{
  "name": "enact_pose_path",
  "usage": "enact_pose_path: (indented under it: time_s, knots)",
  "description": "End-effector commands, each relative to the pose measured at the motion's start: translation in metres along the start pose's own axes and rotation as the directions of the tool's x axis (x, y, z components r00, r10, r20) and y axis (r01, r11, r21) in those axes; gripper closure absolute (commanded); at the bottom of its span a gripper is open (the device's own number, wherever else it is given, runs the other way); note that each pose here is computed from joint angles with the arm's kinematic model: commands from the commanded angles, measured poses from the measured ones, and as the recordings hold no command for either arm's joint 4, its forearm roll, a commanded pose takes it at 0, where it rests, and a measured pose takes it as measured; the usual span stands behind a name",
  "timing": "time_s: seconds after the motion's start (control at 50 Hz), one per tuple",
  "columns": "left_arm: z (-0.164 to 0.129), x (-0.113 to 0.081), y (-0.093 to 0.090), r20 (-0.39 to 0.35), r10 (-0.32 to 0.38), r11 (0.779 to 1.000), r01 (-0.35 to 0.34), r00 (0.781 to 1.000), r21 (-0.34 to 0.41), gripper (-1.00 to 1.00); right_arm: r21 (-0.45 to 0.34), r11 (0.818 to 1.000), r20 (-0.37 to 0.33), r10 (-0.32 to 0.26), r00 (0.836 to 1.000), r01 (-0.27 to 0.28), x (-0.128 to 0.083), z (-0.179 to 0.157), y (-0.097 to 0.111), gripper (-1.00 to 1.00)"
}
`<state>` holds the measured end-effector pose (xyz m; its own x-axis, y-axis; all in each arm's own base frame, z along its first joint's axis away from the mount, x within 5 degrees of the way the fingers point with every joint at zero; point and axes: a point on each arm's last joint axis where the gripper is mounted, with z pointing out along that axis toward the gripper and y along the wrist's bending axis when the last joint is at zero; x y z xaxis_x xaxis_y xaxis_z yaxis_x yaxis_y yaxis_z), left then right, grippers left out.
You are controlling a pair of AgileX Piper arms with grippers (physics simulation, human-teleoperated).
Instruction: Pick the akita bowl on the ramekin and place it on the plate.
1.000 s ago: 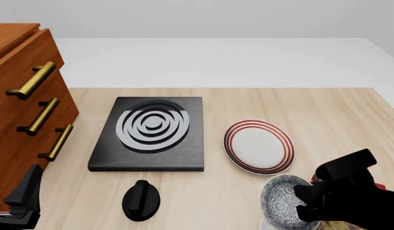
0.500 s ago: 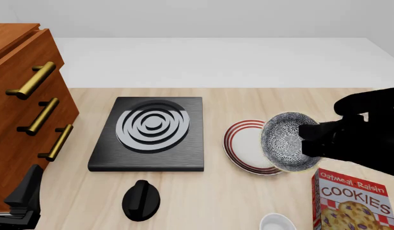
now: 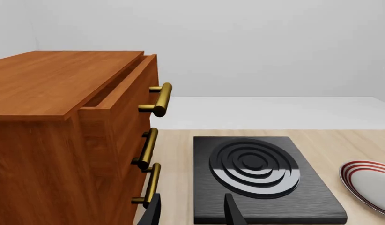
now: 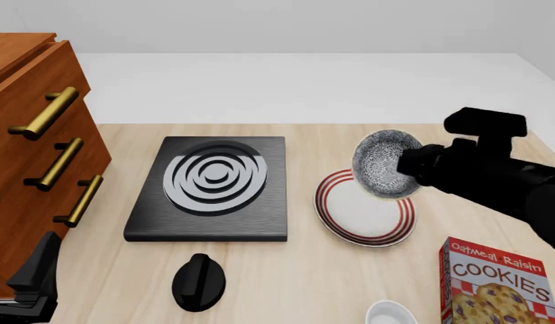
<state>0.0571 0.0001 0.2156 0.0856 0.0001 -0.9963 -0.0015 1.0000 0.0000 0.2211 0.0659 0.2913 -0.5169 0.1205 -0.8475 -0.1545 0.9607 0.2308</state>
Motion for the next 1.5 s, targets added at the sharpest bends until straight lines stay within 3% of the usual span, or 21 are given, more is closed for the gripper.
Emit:
enact_pose_path:
  time_s: [0.02, 0.3, 0.62, 1.5]
  knots:
    - [0.000, 0.000, 0.000, 0.000, 0.000, 1.000, 0.000, 1.000, 0.000, -1.00, 0.016, 0.989, 0.006, 0.148, 0.989, -0.148, 0.012, 0.036, -0.009, 1.00]
    - [0.001, 0.000, 0.000, 0.000, 0.000, 1.000, 0.000, 1.000, 0.000, -1.00, 0.050, 0.975, -0.050, 0.220, 0.974, -0.218, 0.041, 0.081, -0.018, 1.00]
    - [0.000, 0.000, 0.000, 0.000, 0.000, 1.000, 0.000, 1.000, 0.000, -1.00, 0.108, 0.960, -0.067, 0.265, 0.962, -0.257, 0.056, 0.102, -0.037, 1.00]
    - [0.000, -0.001, 0.000, 0.000, 0.000, 1.000, 0.000, 1.000, -0.001, -1.00, 0.164, 0.943, -0.101, 0.309, 0.946, -0.291, 0.069, 0.148, -0.055, 1.00]
